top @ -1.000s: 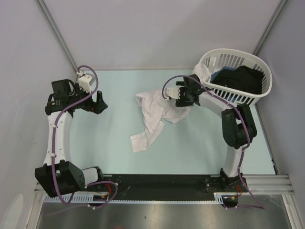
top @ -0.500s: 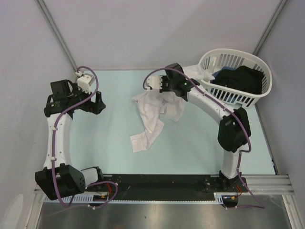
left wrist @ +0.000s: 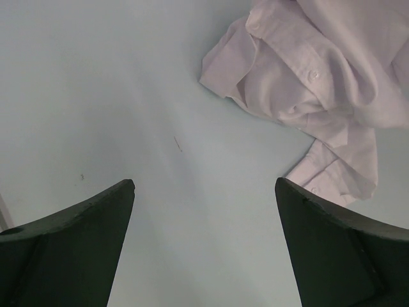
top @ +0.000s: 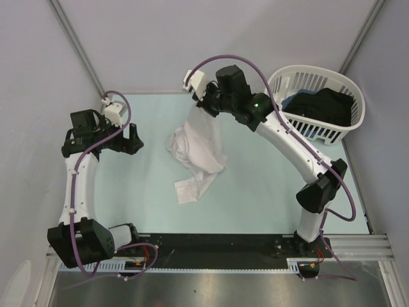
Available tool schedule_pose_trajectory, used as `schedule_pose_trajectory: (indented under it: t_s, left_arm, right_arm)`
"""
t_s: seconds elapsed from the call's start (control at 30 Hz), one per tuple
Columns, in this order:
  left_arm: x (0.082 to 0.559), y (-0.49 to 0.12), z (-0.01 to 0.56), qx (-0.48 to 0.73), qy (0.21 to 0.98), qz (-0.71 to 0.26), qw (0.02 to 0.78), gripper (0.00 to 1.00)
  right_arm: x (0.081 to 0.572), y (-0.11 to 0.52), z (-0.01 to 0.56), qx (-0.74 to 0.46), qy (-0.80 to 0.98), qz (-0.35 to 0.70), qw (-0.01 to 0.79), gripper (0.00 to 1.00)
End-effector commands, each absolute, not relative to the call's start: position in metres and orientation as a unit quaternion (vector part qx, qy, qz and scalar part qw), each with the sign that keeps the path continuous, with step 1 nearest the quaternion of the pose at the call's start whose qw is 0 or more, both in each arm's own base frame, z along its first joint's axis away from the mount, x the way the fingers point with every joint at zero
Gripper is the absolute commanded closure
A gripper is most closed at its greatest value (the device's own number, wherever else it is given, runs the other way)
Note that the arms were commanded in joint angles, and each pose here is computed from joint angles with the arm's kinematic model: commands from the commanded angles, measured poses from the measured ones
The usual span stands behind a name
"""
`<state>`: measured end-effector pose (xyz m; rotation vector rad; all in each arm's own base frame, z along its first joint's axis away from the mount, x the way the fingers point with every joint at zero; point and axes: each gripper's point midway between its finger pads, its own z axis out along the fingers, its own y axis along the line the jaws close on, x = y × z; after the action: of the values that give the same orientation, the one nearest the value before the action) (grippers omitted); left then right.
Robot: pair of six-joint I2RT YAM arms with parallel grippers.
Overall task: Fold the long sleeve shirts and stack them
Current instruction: Flatten the shirt out
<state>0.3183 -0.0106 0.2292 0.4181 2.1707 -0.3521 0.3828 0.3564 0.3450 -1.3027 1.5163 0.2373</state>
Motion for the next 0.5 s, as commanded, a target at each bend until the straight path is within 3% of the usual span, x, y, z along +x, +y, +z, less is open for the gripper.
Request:
schedule_pose_trajectory:
  t_s: [0.0,0.1,0.17,0.2,0.23,0.3,0.33,0.37,0.4,0.47]
  left_arm:
    - [0.317,-0.019,0.236,0.162,0.863,-0.162,0.45,0.02]
    - [0.314,-0.022,0.237,0.168,0.861,-0.168,0.451,0.02]
    - [0.309,-0.025,0.233,0.181,0.86,-0.173,0.445,0.02]
    - [0.304,-0.027,0.229,0.186,0.862,-0.18,0.436,0.02]
    - [0.301,-0.029,0.225,0.19,0.865,-0.185,0.427,0.01]
    - [0.291,-0.031,0.212,0.202,0.872,-0.191,0.404,0.01]
    - [0.288,-0.031,0.206,0.204,0.875,-0.194,0.394,0.01]
    - [0.286,-0.031,0.201,0.209,0.876,-0.194,0.389,0.01]
    - [0.283,-0.032,0.192,0.206,0.88,-0.2,0.378,0.01]
    - [0.281,-0.036,0.183,0.193,0.883,-0.216,0.369,0.0]
  right_arm:
    - [0.361,0.371,0.385,-0.467,0.656,0.239,0.543,1.0]
    - [0.374,0.344,0.375,-0.414,0.684,0.285,0.529,1.0]
    - [0.381,0.312,0.314,-0.395,0.733,0.296,0.467,1.0]
    - [0.378,0.298,0.294,-0.41,0.74,0.287,0.449,0.93]
    - [0.357,0.274,0.232,-0.415,0.783,0.284,0.366,0.75]
    - [0.347,0.225,0.186,-0.423,0.812,0.25,0.316,0.51]
    - [0.327,0.207,0.162,-0.414,0.831,0.258,0.268,0.27]
    - [0.324,0.196,0.159,-0.403,0.836,0.262,0.264,0.18]
    - [0.33,0.181,0.164,-0.384,0.841,0.261,0.277,0.03]
    - [0.337,0.184,0.183,-0.388,0.828,0.262,0.308,0.0]
